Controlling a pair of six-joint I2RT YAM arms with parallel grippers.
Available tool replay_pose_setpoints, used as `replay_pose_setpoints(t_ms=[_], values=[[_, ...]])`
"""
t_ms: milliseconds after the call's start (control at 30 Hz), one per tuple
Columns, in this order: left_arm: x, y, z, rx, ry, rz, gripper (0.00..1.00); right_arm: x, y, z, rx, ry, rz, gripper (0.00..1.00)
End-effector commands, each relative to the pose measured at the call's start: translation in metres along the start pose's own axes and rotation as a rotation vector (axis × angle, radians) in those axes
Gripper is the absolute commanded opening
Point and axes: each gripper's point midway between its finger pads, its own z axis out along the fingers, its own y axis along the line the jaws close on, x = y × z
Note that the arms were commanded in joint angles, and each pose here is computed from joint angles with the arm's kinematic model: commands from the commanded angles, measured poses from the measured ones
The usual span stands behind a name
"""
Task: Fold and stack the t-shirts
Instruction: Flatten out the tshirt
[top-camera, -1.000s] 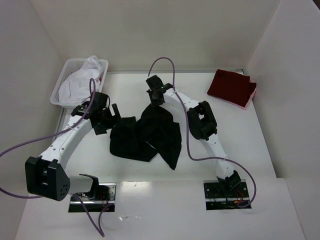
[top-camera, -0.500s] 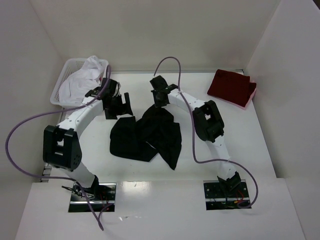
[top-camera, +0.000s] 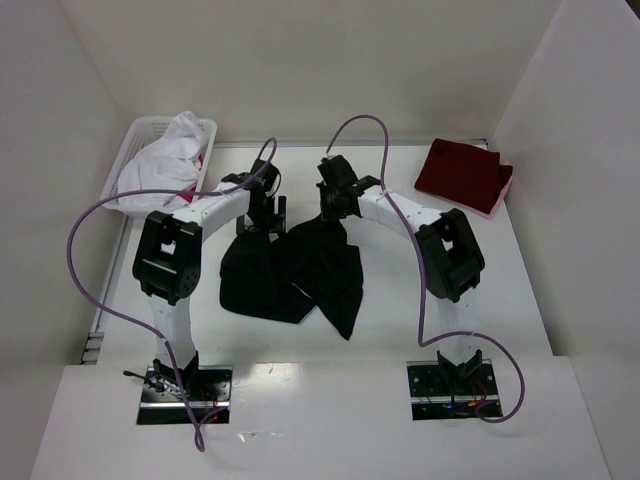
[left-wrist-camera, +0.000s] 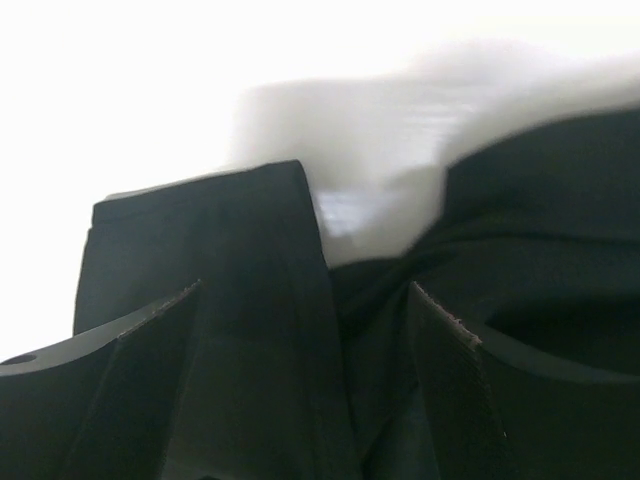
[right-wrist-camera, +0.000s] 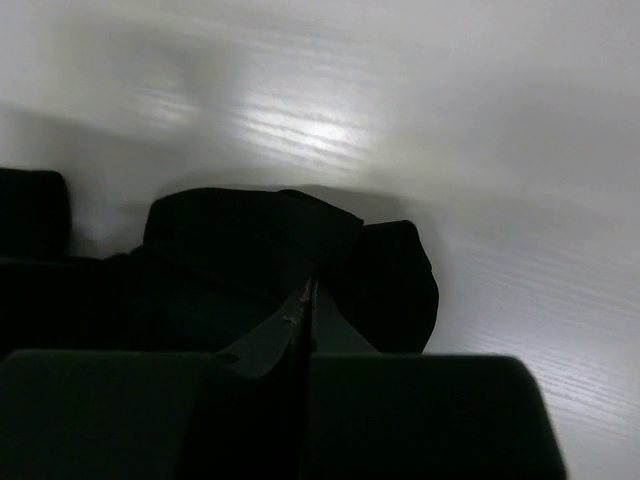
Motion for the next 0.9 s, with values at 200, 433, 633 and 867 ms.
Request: replay_pose_setpoints(t_ms=[200,433,633,867], values=[[-0.017,0.019,0.016,-0.144,-0.042,-0.063,0.82,-0.014,0.009,-0.012,-0.045,-0.054,0.031,0.00],[-0.023,0.024,0.023,-0.172,-0.056,-0.096,0.75,-0.010,0.007,-0.011,-0.041,-0.046,0.030,0.00],[-0.021,0.029,0.027,-0.181,-0.044,-0.102,0.61,-0.012,0.009,-0.011,-0.053,-0.051,0.031,0.00],[-0.017,0.030,0.025,-0.180,-0.047,-0.112,0.16,-0.016,0.009,-0.011,-0.049,-0.065,0.032,0.00]])
